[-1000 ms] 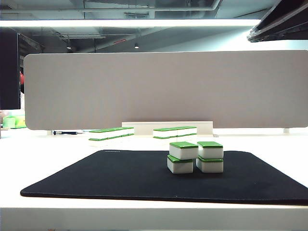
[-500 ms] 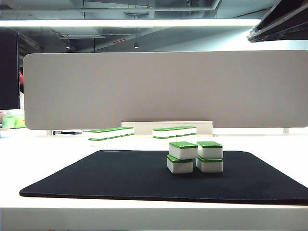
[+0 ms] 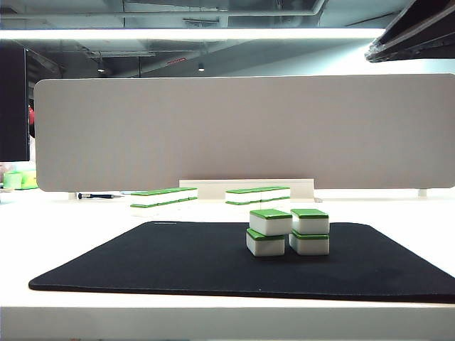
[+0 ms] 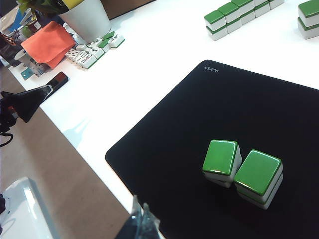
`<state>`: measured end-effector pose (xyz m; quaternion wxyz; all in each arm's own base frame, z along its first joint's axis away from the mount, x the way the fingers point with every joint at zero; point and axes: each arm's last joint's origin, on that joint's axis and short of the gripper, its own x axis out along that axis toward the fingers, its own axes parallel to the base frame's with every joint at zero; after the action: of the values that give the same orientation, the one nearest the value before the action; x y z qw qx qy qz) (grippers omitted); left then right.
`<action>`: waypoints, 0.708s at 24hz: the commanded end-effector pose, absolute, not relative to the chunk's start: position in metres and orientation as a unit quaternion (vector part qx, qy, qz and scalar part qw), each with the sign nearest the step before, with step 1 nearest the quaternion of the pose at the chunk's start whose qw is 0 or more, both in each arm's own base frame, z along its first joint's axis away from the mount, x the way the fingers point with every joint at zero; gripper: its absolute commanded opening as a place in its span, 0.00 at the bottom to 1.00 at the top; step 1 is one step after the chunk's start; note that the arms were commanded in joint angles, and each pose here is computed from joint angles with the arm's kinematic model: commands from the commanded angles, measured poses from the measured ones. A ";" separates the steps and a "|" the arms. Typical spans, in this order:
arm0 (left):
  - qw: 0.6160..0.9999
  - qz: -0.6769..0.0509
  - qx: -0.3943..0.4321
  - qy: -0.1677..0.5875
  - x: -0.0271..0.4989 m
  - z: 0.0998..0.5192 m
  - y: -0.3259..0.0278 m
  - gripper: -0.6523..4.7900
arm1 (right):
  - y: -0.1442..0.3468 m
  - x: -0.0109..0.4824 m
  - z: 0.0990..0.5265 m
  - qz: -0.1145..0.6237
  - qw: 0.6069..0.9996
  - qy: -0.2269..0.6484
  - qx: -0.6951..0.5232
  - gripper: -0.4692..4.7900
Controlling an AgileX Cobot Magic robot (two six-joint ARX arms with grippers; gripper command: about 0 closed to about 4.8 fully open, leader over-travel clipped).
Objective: Take a mahjong tile from the mahjong wall and then place it on the table close to you.
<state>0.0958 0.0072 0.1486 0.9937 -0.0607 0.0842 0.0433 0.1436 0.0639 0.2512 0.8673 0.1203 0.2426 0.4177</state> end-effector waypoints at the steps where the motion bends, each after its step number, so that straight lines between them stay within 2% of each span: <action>1: 0.993 0.041 -0.059 0.090 0.096 0.147 0.007 0.26 | 0.064 0.144 0.253 0.420 0.868 0.236 0.120 0.09; 9: 0.993 0.041 -0.059 0.090 0.096 0.147 0.007 0.26 | 0.064 0.144 0.252 0.419 0.872 0.231 0.101 0.09; 17: 0.993 0.041 -0.059 0.090 0.096 0.147 0.007 0.26 | 0.053 0.148 0.254 0.294 0.929 0.210 0.077 0.09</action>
<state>0.0958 0.0072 0.1486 0.9937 -0.0607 0.0842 0.0433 0.1472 0.0548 0.2506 0.9209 0.0802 0.2228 0.3097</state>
